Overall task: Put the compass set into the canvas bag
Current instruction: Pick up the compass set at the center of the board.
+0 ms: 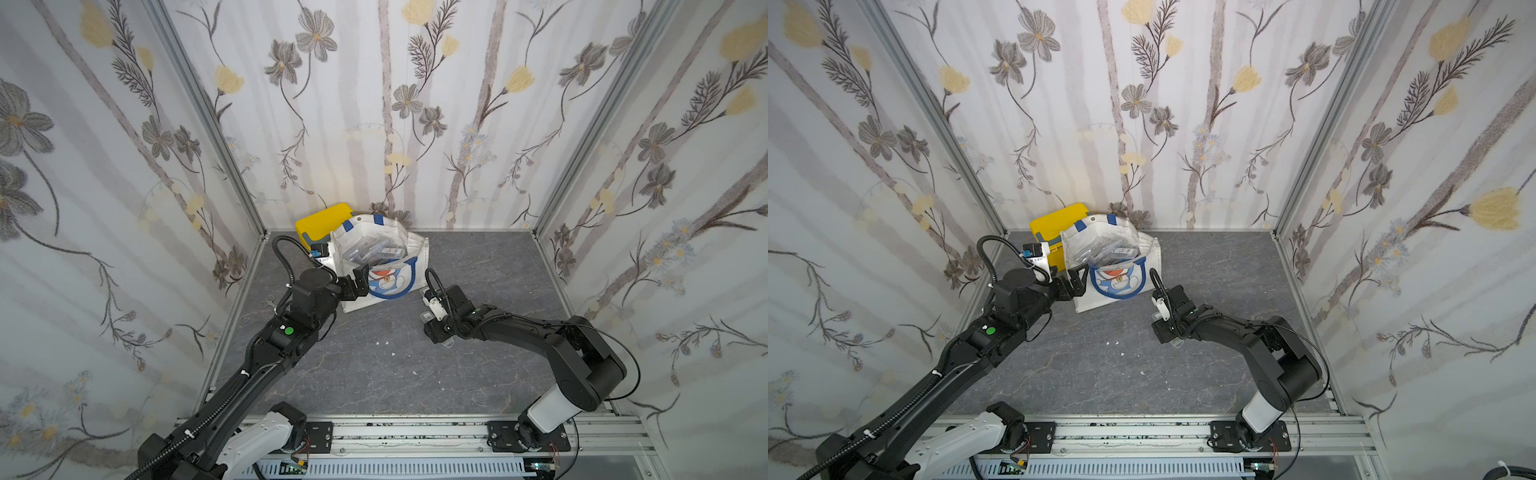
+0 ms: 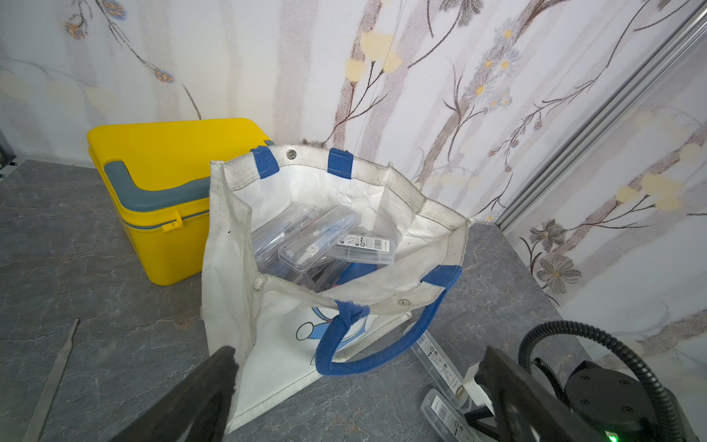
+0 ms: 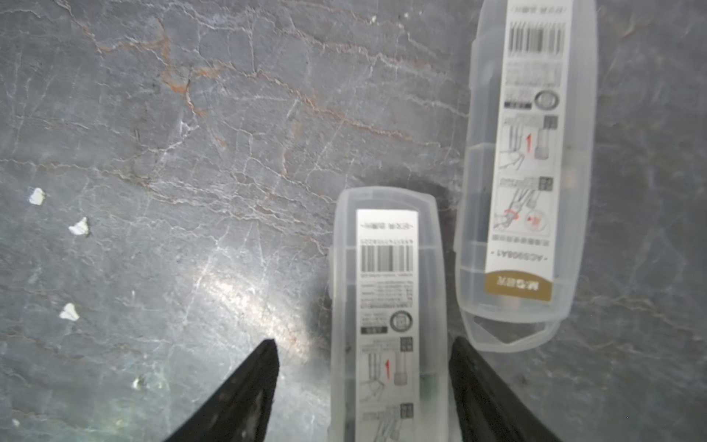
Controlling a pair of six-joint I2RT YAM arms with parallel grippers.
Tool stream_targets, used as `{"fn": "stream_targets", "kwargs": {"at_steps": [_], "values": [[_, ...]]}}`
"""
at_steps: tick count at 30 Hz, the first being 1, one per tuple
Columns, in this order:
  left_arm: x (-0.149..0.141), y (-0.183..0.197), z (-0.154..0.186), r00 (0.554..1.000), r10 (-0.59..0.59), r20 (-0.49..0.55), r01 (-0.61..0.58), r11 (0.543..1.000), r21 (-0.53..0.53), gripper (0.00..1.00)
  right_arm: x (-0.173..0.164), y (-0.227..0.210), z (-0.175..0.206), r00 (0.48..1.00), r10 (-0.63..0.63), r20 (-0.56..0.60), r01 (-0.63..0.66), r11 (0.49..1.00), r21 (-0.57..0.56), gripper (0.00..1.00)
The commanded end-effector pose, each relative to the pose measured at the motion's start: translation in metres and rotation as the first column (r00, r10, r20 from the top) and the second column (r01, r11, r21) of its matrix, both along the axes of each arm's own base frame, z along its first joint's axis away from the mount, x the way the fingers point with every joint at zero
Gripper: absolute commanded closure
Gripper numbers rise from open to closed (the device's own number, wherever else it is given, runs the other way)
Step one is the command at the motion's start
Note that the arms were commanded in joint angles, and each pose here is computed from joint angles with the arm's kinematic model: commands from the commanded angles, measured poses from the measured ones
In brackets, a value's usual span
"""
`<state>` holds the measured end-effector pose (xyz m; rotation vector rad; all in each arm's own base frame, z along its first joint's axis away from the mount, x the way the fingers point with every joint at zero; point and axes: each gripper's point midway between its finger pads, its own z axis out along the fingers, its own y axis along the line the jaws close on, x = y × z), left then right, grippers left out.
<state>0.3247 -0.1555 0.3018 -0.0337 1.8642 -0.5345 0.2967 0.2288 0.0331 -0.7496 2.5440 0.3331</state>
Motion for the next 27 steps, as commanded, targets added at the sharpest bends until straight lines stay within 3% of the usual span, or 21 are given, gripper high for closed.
{"fn": "stream_targets", "kwargs": {"at_steps": [1, 7, 13, 19, 27], "values": [[0.001, 0.002, 0.007, 1.000, 0.013, 0.027, -0.013, 1.000, -0.016, 0.00, -0.001, 0.001, -0.005, 1.000, -0.003, -0.020, 0.003, 1.000, -0.018, 0.30], [-0.001, 0.005, 0.006, 0.999, 0.021, 0.033, -0.021, 1.000, -0.013, 0.00, -0.002, 0.006, -0.011, 0.999, 0.019, -0.036, -0.020, 0.999, -0.043, 0.34], [-0.003, 0.008, 0.006, 0.999, 0.028, 0.042, -0.027, 1.000, -0.015, 0.00, -0.002, 0.014, -0.008, 0.997, 0.082, -0.013, -0.083, 0.993, -0.089, 0.49], [-0.003, 0.010, 0.004, 0.998, 0.034, 0.044, -0.034, 0.999, -0.012, 0.00, -0.004, 0.025, -0.007, 0.988, 0.153, 0.005, -0.151, 0.980, -0.131, 0.58], [-0.003, 0.012, 0.000, 0.998, 0.043, 0.035, -0.043, 0.999, -0.004, 0.00, -0.002, 0.047, 0.025, 0.959, 0.267, 0.098, -0.261, 0.963, -0.067, 0.59]]}}
